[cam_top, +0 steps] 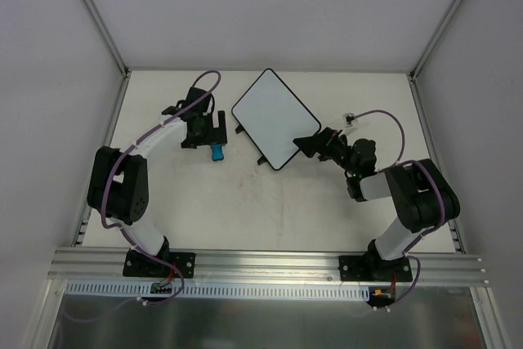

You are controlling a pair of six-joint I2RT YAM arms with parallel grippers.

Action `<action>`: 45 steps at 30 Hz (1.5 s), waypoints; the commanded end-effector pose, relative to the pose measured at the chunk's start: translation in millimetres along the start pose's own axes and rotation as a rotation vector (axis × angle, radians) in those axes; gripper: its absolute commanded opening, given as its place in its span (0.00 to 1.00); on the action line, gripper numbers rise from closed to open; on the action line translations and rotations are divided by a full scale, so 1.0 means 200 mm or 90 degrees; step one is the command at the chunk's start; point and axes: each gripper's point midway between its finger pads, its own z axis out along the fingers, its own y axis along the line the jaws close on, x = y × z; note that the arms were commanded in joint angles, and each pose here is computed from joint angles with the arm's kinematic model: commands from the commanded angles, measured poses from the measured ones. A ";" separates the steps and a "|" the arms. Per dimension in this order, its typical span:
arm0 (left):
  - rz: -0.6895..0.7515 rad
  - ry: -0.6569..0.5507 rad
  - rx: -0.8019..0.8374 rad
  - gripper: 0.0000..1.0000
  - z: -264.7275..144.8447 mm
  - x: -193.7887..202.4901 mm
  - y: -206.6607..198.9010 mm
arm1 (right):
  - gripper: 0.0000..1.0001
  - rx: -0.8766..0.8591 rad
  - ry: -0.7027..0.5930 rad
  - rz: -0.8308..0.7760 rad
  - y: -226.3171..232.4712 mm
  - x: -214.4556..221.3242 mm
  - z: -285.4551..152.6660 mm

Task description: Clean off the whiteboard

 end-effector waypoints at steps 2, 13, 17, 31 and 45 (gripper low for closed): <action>-0.026 -0.066 -0.002 0.99 -0.10 -0.08 0.03 | 0.99 -0.013 -0.097 -0.059 0.08 -0.20 -0.08; -0.058 -0.149 0.004 0.99 -0.20 -0.11 0.06 | 0.99 0.214 -0.165 -0.146 -0.04 -0.33 -0.38; -0.073 -0.189 0.006 0.99 -0.25 -0.12 0.08 | 0.99 0.347 -0.180 -0.172 -0.15 -0.39 -0.52; -0.089 -0.344 0.023 0.99 -0.45 -0.17 0.15 | 0.99 0.521 -0.134 -0.246 -0.15 -0.50 -0.57; -0.073 -0.450 0.022 0.99 -0.57 -0.14 0.22 | 0.99 0.505 -0.149 -0.254 -0.15 -0.49 -0.57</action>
